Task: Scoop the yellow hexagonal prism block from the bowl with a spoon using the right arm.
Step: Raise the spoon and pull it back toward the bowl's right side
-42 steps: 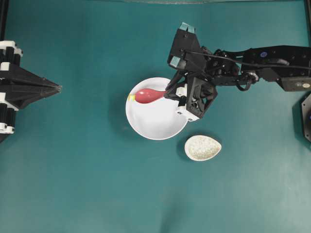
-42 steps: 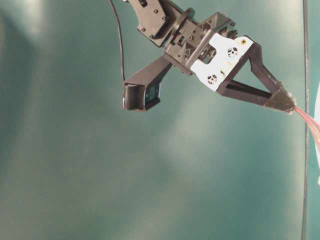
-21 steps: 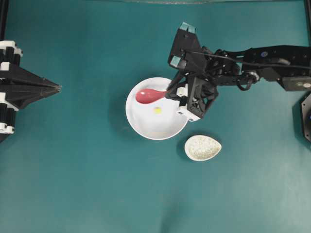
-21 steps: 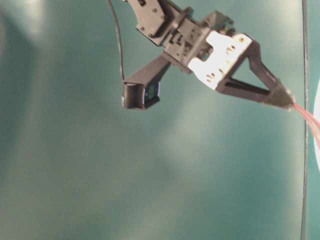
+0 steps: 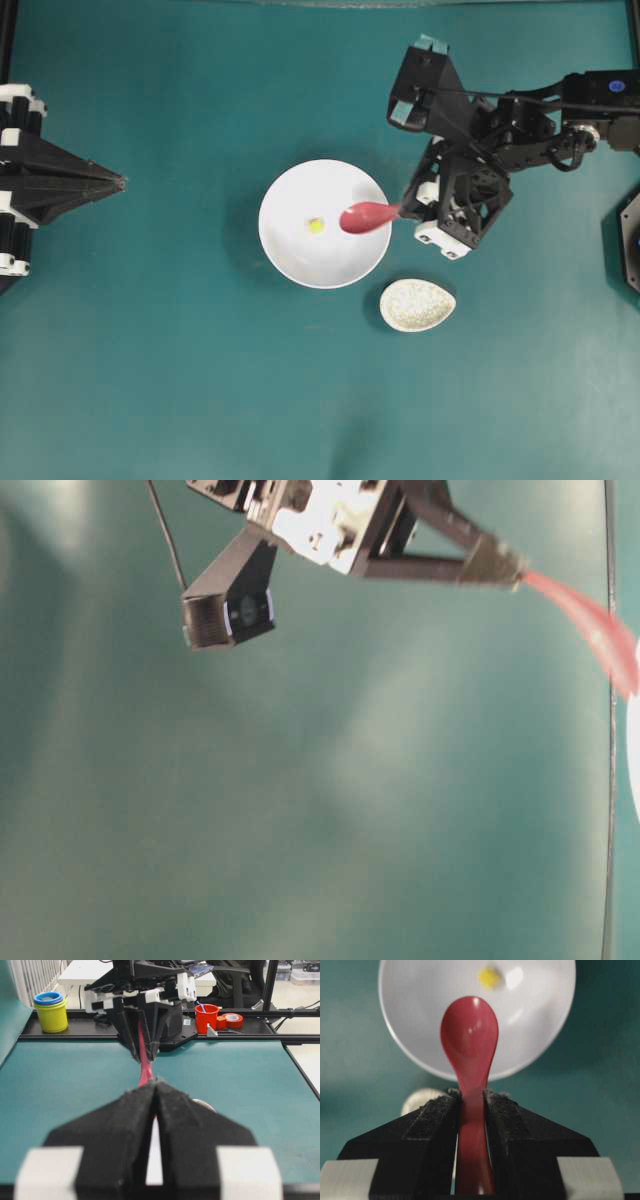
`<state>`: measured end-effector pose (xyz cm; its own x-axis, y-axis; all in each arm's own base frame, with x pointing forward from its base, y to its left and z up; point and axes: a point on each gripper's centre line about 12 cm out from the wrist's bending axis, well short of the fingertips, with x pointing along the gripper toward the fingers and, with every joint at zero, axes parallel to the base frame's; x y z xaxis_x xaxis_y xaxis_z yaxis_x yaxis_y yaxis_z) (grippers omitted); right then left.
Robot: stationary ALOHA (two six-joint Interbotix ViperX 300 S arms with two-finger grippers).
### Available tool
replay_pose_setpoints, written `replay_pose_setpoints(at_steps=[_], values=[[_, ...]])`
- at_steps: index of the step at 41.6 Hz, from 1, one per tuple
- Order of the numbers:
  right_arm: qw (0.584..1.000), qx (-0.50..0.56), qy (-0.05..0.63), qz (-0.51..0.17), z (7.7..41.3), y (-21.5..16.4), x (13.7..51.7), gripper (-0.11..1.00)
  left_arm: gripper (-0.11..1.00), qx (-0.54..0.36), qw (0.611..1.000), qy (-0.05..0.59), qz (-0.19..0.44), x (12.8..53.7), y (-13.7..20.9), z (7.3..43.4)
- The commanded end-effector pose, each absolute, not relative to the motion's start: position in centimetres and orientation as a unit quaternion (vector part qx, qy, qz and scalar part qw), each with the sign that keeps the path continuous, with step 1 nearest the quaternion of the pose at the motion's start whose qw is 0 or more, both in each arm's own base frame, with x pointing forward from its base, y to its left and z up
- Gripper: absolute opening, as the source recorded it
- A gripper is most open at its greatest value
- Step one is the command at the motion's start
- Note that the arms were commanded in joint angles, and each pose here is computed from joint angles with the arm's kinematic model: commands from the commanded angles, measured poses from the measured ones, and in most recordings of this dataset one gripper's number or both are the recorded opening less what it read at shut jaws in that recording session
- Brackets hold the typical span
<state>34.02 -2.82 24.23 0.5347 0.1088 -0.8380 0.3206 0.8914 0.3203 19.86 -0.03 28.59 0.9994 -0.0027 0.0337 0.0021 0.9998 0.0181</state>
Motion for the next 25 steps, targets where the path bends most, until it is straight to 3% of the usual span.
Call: replay_pose_setpoints(at_steps=[1, 25], values=[[0.855, 0.224, 0.464, -0.056, 25.81, -2.63, 34.17, 0.23, 0.0, 0.011, 1.0, -0.021, -0.001, 20.09, -0.04, 29.03], [0.842, 0.205, 0.496, -0.057, 25.49, -2.86, 34.77, 0.23, 0.0, 0.014, 1.0, 0.01, -0.001, 20.14, -0.01, 28.21]])
